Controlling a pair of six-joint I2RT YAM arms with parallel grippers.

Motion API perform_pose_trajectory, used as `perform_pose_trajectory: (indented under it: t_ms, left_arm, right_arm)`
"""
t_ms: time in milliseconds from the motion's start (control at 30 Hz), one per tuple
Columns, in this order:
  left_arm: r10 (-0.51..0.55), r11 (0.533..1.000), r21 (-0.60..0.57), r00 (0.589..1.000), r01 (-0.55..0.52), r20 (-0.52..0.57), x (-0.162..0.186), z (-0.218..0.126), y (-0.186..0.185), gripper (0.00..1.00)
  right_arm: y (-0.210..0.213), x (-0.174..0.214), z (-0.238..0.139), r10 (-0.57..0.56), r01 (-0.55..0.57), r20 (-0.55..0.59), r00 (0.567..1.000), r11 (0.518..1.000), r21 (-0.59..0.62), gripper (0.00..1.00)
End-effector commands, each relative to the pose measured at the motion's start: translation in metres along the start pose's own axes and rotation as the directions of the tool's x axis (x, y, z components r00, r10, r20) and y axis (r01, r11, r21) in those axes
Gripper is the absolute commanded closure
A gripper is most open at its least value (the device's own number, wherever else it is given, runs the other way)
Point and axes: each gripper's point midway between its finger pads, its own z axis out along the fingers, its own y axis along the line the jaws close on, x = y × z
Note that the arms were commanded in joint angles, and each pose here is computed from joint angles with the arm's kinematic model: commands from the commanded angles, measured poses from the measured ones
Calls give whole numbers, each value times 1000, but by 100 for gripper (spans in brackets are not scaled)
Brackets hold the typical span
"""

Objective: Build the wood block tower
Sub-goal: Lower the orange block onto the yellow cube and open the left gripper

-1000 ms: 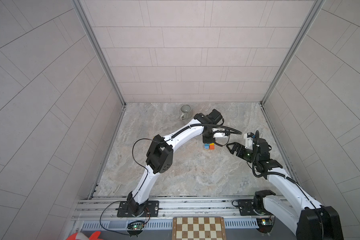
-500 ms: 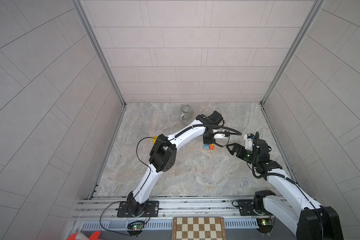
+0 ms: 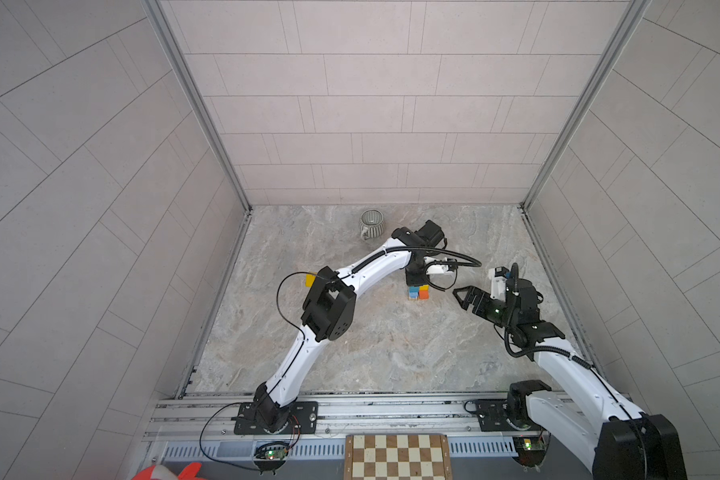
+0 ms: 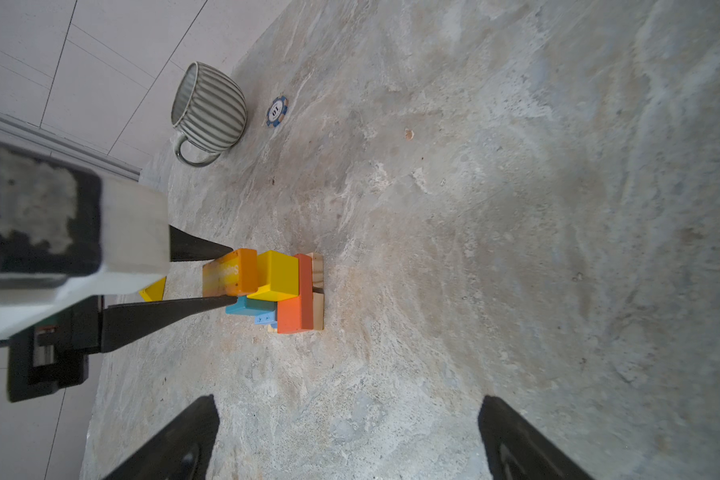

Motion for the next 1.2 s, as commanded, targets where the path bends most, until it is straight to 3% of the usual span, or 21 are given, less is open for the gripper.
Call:
perform_pose_trajectory:
  t_ms: [0, 933, 1167]
  left_arm:
    - [-21, 1000, 2, 1000, 21, 4, 1, 0, 5, 69]
    - [-12, 1000, 21, 1000, 11, 12, -7, 0, -7, 66]
    - [-11, 1000, 12, 1000, 11, 9, -6, -1, -5, 60]
  right_arm:
    - [-2, -5, -2, 2, -2, 30, 1000, 1000, 6, 1]
    - [-3, -5, -2, 1, -1, 36, 999, 1000, 9, 1]
    - [-3, -5, -2, 0, -1, 39, 999, 1000, 10, 1]
